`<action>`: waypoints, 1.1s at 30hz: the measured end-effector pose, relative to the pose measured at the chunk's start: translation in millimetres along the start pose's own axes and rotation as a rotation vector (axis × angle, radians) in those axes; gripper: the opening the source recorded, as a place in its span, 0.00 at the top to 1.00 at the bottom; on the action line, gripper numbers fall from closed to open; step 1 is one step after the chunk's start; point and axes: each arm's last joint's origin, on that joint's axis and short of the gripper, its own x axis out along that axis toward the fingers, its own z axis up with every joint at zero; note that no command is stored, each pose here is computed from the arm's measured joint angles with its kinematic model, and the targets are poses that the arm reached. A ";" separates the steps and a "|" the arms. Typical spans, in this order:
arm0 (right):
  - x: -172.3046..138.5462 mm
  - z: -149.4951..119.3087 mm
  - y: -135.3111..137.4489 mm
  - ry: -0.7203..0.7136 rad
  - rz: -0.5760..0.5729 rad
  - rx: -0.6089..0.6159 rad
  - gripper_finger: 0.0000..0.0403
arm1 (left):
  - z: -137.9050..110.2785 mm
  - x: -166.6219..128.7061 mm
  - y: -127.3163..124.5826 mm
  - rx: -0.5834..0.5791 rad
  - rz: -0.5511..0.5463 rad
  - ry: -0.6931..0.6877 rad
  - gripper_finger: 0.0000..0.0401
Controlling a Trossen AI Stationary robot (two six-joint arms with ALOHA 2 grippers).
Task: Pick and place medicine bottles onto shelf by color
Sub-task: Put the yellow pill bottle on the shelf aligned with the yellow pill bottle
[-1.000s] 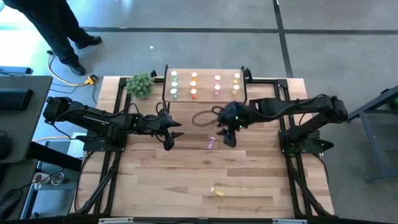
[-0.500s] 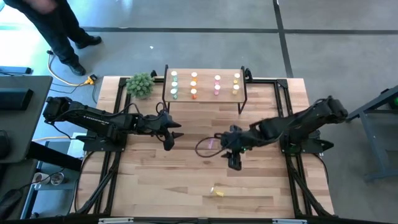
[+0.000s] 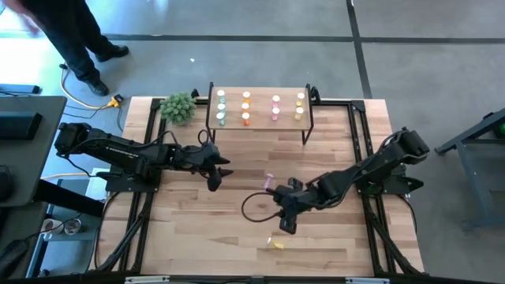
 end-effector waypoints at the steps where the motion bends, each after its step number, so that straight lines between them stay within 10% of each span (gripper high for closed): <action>1: 4.2 -1.2 2.2 0.003 0.002 0.011 0.60 | -0.2 0.0 -0.2 -0.002 -0.009 0.005 0.48; 33: 88.1 -73.9 70.4 0.084 0.097 -0.097 0.60 | -2.6 0.0 0.1 0.001 -0.021 0.038 0.48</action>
